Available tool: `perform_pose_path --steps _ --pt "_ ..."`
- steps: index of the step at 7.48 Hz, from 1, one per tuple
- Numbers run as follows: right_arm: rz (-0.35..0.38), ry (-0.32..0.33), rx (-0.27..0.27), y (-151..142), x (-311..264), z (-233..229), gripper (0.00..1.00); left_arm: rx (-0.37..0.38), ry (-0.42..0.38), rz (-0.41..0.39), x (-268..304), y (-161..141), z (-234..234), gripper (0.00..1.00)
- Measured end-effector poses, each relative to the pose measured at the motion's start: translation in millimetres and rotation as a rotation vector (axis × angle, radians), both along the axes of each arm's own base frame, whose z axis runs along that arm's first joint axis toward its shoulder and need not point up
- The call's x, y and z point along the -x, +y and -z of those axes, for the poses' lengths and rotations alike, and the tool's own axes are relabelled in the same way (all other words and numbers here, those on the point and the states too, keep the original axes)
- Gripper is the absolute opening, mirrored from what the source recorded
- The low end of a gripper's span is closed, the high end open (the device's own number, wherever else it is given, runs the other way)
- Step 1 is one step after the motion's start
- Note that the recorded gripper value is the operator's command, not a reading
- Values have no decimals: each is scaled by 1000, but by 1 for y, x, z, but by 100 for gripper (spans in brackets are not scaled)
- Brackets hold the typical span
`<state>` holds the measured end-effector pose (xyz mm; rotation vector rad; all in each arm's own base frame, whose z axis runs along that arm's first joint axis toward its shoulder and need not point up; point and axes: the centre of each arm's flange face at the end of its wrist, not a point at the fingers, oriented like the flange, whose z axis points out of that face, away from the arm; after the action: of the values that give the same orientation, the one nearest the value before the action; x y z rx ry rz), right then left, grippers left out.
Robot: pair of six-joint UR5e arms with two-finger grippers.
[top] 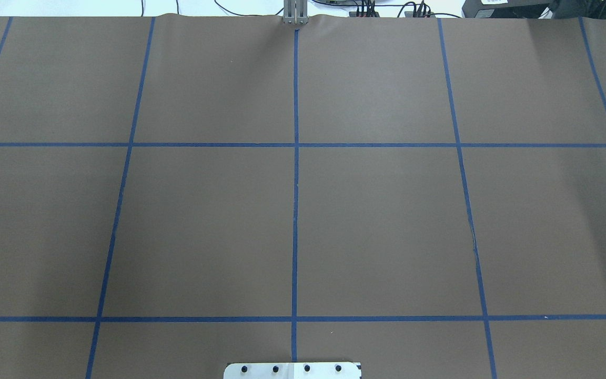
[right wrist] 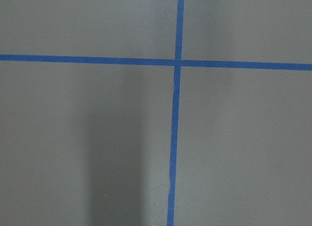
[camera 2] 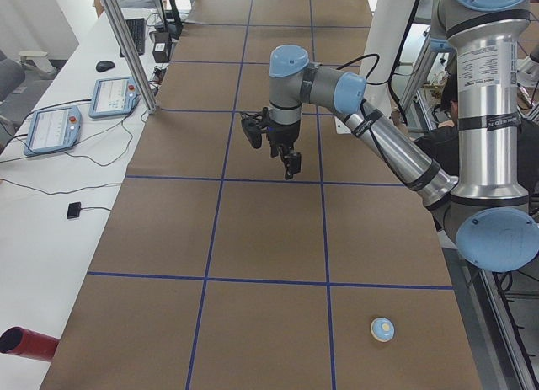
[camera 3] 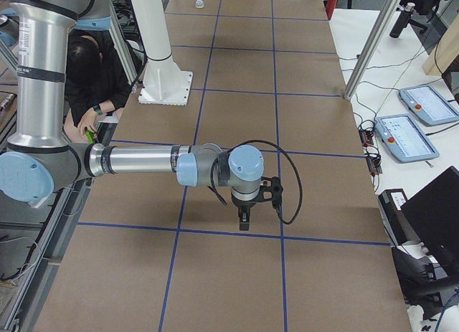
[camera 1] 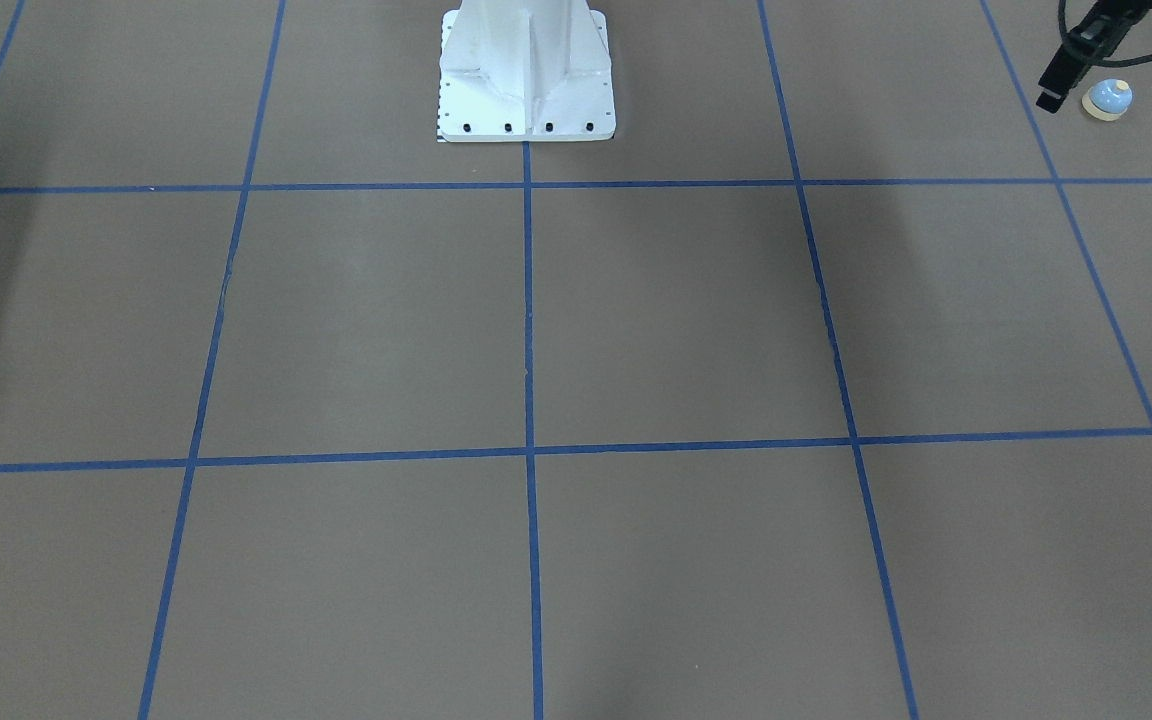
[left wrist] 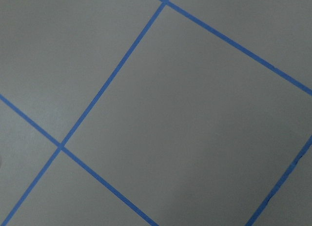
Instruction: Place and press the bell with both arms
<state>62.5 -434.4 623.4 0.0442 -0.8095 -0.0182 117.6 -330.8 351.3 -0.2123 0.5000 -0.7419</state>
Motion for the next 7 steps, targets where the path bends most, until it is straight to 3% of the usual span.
perform_pose_path --steps 3,7 --pt "0 1 -1 1 0 0 100 119 -217 173 -89 49 -26 100" --pt "0 2 -9 2 -1 3 100 182 -546 375 -112 116 -122 100"
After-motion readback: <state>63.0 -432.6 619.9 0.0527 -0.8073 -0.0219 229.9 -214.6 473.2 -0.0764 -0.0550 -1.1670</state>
